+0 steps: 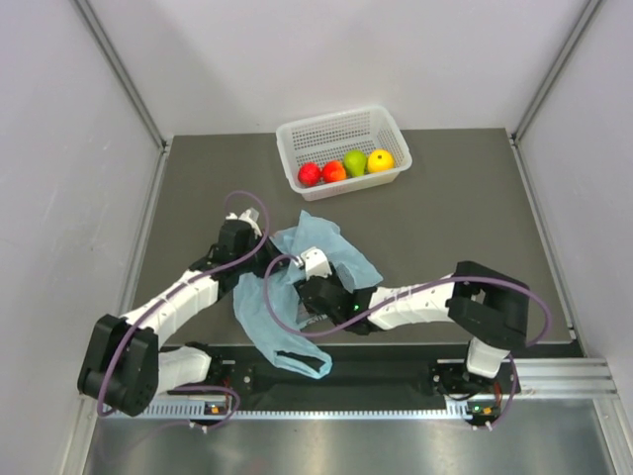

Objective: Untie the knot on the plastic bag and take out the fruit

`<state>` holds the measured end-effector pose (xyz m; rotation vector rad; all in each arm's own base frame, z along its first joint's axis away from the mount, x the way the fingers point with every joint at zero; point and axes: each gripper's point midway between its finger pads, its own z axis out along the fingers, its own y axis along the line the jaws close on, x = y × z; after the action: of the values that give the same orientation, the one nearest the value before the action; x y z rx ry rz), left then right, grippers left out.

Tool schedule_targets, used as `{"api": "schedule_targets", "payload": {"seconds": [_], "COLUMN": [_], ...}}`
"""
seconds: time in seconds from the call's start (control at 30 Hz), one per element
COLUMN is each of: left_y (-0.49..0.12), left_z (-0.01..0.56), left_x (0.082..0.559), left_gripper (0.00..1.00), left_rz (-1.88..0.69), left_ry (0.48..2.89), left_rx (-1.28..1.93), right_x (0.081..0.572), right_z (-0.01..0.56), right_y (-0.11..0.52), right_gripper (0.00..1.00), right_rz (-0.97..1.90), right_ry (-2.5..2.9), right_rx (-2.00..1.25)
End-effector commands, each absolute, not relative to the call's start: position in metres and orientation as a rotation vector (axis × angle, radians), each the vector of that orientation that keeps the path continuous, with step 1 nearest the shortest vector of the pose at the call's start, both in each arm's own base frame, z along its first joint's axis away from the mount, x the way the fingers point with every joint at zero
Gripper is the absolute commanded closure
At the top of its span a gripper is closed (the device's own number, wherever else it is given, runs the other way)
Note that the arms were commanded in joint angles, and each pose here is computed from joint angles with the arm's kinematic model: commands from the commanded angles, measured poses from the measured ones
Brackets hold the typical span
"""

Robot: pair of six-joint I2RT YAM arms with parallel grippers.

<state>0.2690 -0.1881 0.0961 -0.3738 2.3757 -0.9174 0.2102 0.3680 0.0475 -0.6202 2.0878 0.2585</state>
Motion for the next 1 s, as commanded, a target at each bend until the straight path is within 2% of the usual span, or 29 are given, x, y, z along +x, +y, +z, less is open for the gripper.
{"api": "schedule_targets", "payload": {"seconds": [0.0,0.03,0.13,0.47,0.6,0.7,0.8,0.97], "left_y": [-0.193,-0.193,-0.192,-0.194,-0.196,-0.201,-0.203,-0.206], "left_z": [0.103,0.103,0.103,0.095,0.094,0.096,0.099,0.106], "left_x": [0.276,0.276,0.278,0.288,0.292,0.290,0.289,0.288], "left_gripper": [1.00,1.00,1.00,1.00,1.00,1.00,1.00,1.00], "left_rz": [-0.945,-0.945,-0.936,-0.934,-0.942,-0.976,-0.991,-1.012], "left_ry": [2.328,2.328,2.324,2.318,2.313,2.318,2.316,2.308], "left_rx": [-0.335,-0.333,-0.339,-0.366,-0.369,-0.352,-0.326,-0.278], "right_x": [0.203,0.197,0.167,0.059,0.051,0.080,0.147,0.305], "right_z": [0.085,0.095,0.113,0.175,0.227,0.277,0.318,0.338], "right_y": [0.380,0.377,0.370,0.325,0.325,0.327,0.323,0.318], "right_gripper": [0.55,0.71,1.00,1.00,1.00,1.00,1.00,1.00], "right_rz": [0.434,0.475,0.642,1.088,1.172,1.146,1.021,0.714], "right_ry": [2.034,2.024,2.029,1.960,1.725,1.549,1.531,1.688], "right_rx": [-0.613,-0.621,-0.733,-1.246,-1.344,-1.281,-1.114,-0.751]}}
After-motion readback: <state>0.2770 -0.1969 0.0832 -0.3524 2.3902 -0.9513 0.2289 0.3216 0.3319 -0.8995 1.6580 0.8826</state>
